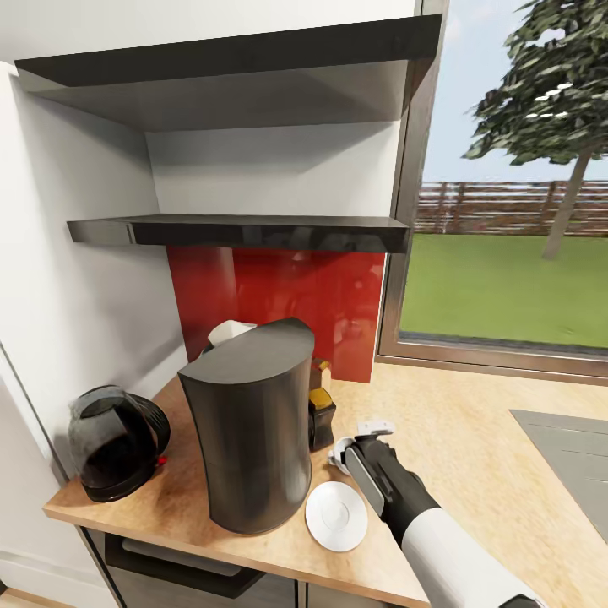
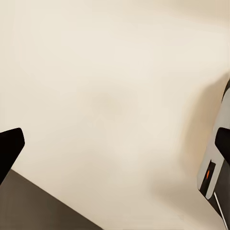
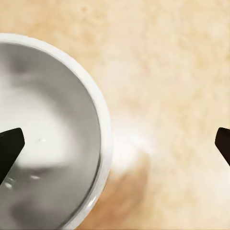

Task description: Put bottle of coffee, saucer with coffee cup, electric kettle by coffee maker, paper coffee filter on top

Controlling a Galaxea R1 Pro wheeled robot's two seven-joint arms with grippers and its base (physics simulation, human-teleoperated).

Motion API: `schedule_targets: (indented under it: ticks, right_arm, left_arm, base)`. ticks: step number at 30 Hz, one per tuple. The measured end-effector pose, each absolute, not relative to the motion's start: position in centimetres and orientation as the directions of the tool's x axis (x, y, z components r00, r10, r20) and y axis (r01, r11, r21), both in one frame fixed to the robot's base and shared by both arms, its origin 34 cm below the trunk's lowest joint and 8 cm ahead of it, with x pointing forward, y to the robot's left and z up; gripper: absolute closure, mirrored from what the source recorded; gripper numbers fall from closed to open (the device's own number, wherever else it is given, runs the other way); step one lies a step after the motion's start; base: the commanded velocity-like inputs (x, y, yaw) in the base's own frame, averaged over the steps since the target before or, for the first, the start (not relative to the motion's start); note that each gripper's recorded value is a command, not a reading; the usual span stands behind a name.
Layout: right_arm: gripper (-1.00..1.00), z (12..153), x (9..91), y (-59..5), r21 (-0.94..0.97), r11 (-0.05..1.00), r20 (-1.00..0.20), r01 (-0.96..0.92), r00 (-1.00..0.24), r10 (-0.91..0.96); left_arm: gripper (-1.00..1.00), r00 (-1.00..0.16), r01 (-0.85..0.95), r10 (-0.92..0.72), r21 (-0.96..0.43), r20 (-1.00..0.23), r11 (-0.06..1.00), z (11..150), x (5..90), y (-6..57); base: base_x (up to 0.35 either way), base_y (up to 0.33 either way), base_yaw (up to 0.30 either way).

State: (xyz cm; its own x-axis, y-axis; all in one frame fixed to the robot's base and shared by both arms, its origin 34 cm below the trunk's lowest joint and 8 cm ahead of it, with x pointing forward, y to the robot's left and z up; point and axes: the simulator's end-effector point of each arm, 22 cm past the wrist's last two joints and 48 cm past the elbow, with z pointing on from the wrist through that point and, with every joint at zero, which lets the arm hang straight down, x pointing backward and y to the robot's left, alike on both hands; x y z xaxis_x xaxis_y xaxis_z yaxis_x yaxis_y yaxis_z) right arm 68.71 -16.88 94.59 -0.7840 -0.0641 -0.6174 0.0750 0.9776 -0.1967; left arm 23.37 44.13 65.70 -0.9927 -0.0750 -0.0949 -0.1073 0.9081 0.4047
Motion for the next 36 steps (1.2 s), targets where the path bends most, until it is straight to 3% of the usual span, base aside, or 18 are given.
schedule_targets:
  ticks: [2,3,36]
  right_arm:
    - [-1.00,94.56,68.72,-16.89,-0.196,0.978,-0.618,0.076,-0.783,-0.063]
    - [1.00,94.56,68.72,-16.89,-0.196,0.978,-0.618,0.076,-0.783,-0.063]
    - [1.00,94.88,68.85,-17.18,-0.210,0.975,-0.622,0.077,-0.780,-0.072]
  left_arm:
    - [-1.00,-0.993,-0.108,-0.075,0.405,-0.095,0.908,65.70,23.36,44.13]
    - [-1.00,-0.993,-0.108,-0.076,0.405,-0.095,0.908,65.70,23.36,44.13]
    - [-1.00,-0.993,-0.108,-0.076,0.405,-0.095,0.908,65.71,23.36,44.16]
  base:
    - [0.000,0.000,0.000]
    - [0.000,0.000,0.000]
    - [0.000,0.000,0.000]
